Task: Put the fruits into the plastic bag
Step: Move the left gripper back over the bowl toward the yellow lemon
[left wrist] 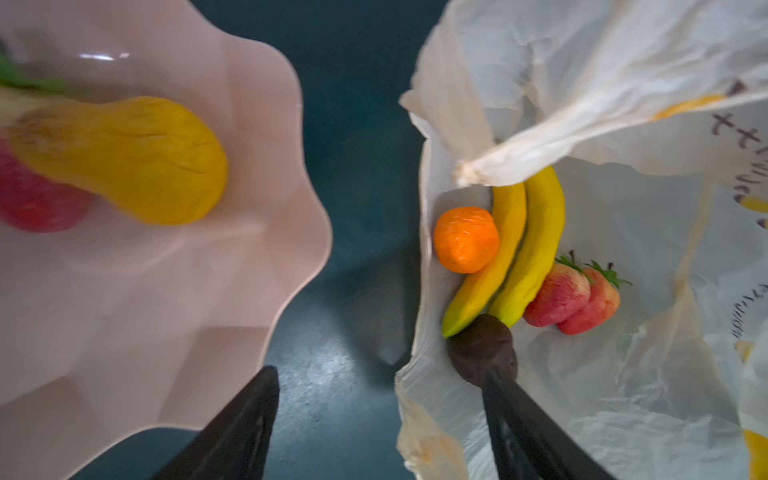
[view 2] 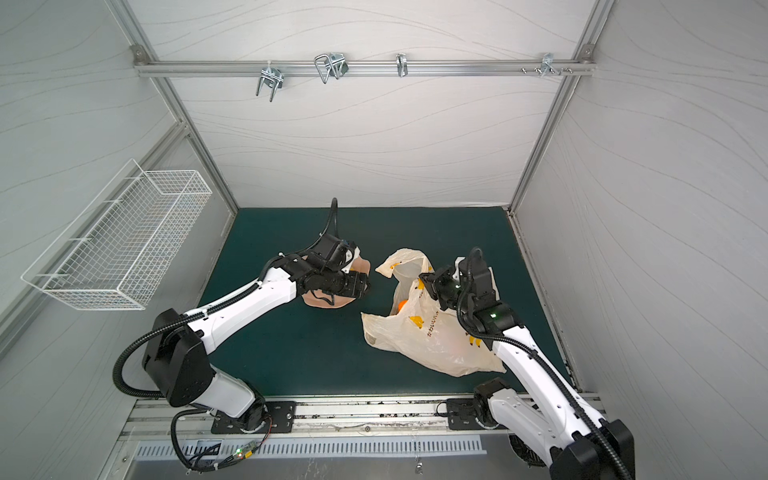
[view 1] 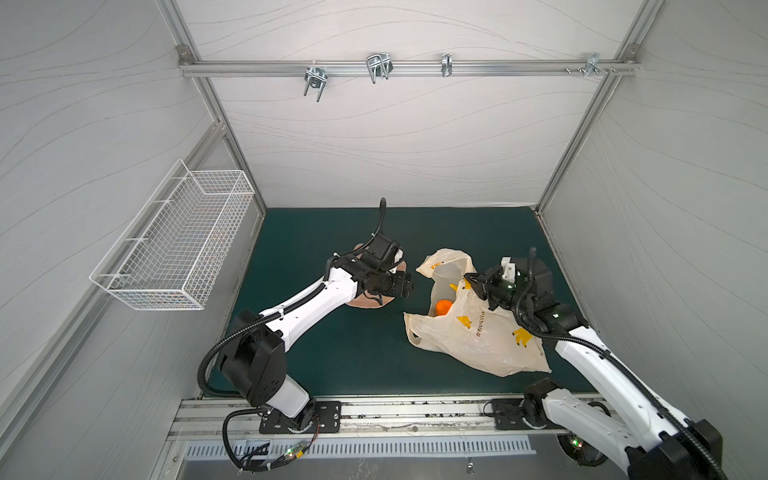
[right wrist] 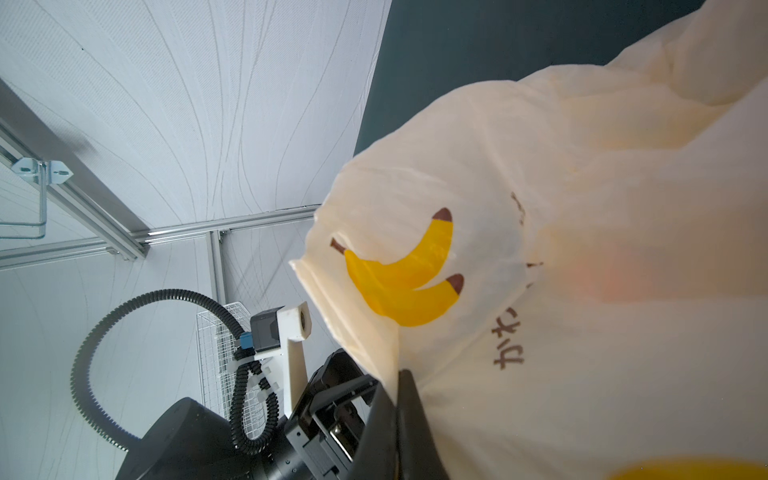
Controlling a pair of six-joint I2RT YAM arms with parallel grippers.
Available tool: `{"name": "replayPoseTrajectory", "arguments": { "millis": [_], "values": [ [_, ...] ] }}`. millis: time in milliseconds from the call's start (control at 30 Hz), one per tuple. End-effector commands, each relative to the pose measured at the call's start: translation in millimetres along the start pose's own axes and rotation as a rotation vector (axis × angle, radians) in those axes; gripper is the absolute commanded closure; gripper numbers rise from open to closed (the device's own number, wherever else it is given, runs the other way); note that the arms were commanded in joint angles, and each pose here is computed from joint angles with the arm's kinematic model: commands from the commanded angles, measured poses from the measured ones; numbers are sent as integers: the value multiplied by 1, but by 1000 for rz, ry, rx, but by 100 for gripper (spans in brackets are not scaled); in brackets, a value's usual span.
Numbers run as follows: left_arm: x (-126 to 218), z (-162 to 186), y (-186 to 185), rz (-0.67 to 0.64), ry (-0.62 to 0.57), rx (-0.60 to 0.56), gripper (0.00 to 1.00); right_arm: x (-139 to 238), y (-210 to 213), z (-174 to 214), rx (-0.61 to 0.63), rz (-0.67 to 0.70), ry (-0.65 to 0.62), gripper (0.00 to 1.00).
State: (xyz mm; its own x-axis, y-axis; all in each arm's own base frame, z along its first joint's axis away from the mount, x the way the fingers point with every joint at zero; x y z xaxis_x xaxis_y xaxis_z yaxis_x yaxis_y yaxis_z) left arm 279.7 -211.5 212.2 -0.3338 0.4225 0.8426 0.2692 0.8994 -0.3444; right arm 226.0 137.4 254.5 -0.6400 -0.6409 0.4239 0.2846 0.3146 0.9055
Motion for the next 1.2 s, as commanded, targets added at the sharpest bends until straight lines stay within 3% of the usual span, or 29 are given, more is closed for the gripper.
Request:
{"name": "replayPoseTrajectory", "arguments": {
  "millis": [0, 333, 667, 1167],
  "values": [
    [11, -5, 24, -120, -30, 29, 21, 3, -3, 2, -16, 10, -4, 100],
    [14, -14, 62, -268, -24, 40, 9, 3, -3, 2, -14, 9, -4, 100],
    [-5, -32, 67, -256, -33, 125, 5, 3, -3, 2, -13, 8, -4, 100],
    [-53, -52, 69, -220, 5, 313, 6, 3, -2, 2, -11, 6, -8, 100]
  ]
}}
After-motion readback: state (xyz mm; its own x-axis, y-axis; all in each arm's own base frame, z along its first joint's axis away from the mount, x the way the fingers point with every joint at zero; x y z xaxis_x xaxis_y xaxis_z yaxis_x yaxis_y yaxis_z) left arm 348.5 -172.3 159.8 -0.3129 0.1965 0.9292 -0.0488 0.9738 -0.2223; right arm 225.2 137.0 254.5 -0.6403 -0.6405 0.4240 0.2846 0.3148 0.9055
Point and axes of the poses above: each gripper's point midway between its finger pads, its own x axis back along the fingers, its own y axis along the line the jaws close on, z = x × y, the point moved 7 cm from there along x, back along the fingers, and after that the axes turned 1 degree about -x, right-handed, at the moved point
